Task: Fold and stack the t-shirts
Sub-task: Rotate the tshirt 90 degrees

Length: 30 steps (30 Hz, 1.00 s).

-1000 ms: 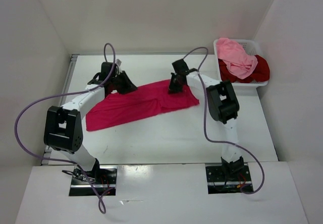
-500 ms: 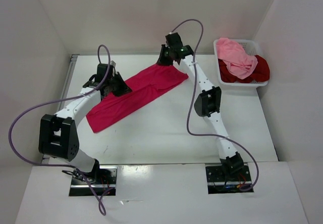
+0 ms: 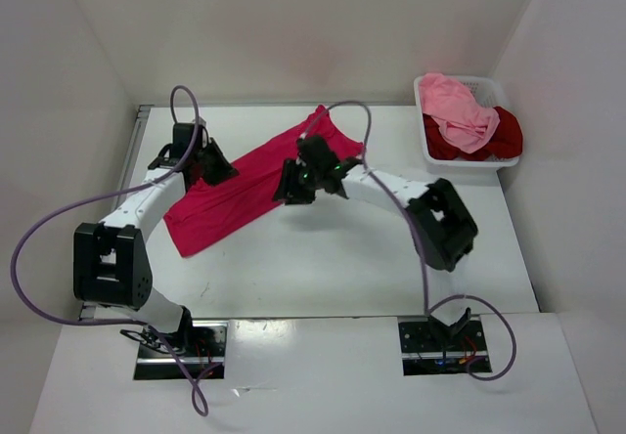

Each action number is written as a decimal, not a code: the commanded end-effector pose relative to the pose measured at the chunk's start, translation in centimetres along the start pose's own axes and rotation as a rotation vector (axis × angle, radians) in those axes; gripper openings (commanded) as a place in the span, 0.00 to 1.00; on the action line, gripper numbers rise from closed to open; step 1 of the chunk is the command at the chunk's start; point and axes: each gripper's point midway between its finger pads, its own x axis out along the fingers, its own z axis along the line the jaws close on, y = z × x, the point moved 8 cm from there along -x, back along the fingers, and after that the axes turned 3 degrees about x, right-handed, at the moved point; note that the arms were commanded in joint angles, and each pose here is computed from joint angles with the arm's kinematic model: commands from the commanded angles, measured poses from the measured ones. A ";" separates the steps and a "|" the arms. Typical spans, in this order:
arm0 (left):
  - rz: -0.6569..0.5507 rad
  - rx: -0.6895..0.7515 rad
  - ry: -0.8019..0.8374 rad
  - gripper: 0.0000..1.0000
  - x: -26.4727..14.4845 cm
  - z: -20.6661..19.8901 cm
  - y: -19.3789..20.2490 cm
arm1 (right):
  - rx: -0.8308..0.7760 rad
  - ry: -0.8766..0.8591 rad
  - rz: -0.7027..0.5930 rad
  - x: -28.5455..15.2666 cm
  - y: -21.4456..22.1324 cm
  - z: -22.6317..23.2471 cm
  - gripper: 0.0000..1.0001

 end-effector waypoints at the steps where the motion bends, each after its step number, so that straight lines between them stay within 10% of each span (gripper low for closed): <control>1: 0.033 0.042 0.011 0.06 0.3 0.1 1.4 | 0.103 -0.096 0.027 5.2 2.2 -0.2 0.50; 12: 0.045 0.067 0.011 0.09 0.1 0.4 2.2 | 0.323 0.039 -0.060 11.0 2.1 -2.9 0.50; 20: 0.088 0.163 0.052 0.17 1.6 -1.3 2.0 | 0.411 0.121 -0.026 12.8 3.0 -4.6 0.09; 30: 0.088 0.284 0.066 0.40 5.0 -4.2 -0.5 | 0.191 0.209 0.076 3.5 4.1 -10.5 0.00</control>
